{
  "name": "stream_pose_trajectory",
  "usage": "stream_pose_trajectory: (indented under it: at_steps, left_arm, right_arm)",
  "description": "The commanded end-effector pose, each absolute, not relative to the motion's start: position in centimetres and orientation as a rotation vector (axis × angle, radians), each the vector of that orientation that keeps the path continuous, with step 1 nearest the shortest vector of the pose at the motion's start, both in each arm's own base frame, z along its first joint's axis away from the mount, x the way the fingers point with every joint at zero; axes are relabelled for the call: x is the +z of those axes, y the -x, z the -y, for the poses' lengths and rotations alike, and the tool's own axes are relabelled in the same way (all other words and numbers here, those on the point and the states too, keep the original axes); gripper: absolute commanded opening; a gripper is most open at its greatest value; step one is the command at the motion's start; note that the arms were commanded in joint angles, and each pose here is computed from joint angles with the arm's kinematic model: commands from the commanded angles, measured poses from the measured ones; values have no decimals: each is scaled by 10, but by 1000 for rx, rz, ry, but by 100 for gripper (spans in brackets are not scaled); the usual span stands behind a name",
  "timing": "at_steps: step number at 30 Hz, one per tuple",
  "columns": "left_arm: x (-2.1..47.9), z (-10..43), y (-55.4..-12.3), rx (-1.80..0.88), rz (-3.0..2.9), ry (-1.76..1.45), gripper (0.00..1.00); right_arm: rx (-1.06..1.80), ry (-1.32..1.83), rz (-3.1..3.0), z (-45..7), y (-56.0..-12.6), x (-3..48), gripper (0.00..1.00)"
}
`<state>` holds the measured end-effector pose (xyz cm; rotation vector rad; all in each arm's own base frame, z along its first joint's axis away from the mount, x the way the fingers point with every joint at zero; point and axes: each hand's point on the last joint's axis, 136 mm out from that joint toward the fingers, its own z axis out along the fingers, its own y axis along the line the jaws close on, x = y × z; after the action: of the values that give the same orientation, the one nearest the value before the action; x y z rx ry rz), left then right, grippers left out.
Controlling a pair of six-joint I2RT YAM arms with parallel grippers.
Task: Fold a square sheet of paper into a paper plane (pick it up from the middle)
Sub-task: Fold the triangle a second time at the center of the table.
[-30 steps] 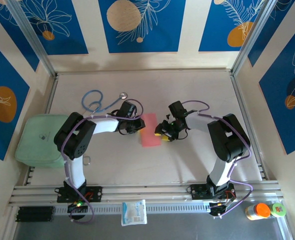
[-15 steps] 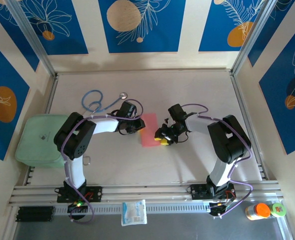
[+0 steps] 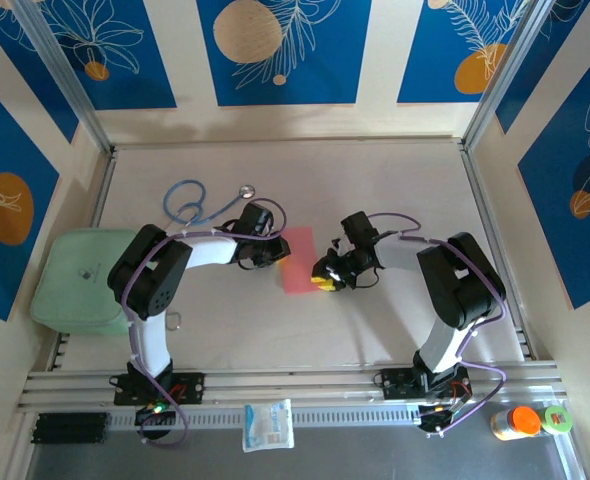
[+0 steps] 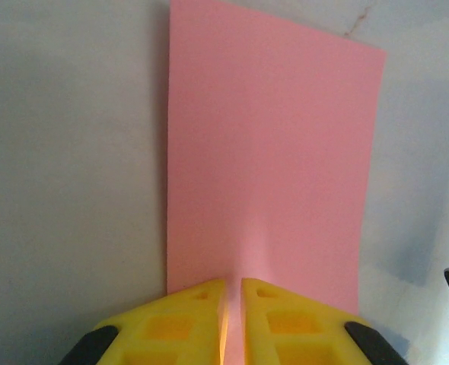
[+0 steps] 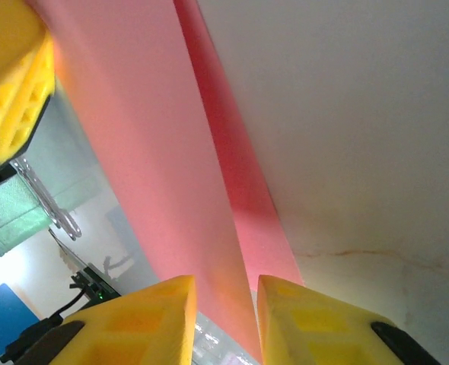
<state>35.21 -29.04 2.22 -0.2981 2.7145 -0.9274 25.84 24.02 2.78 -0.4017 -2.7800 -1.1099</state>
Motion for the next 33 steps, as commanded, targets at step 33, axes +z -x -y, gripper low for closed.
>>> stream_pose_trajectory:
  at_steps: [33]
  left_arm:
    - [28,291,-358,-932,-2756,120,15]
  right_arm:
    - [-1122,354,2804,-241,-261,44,1]
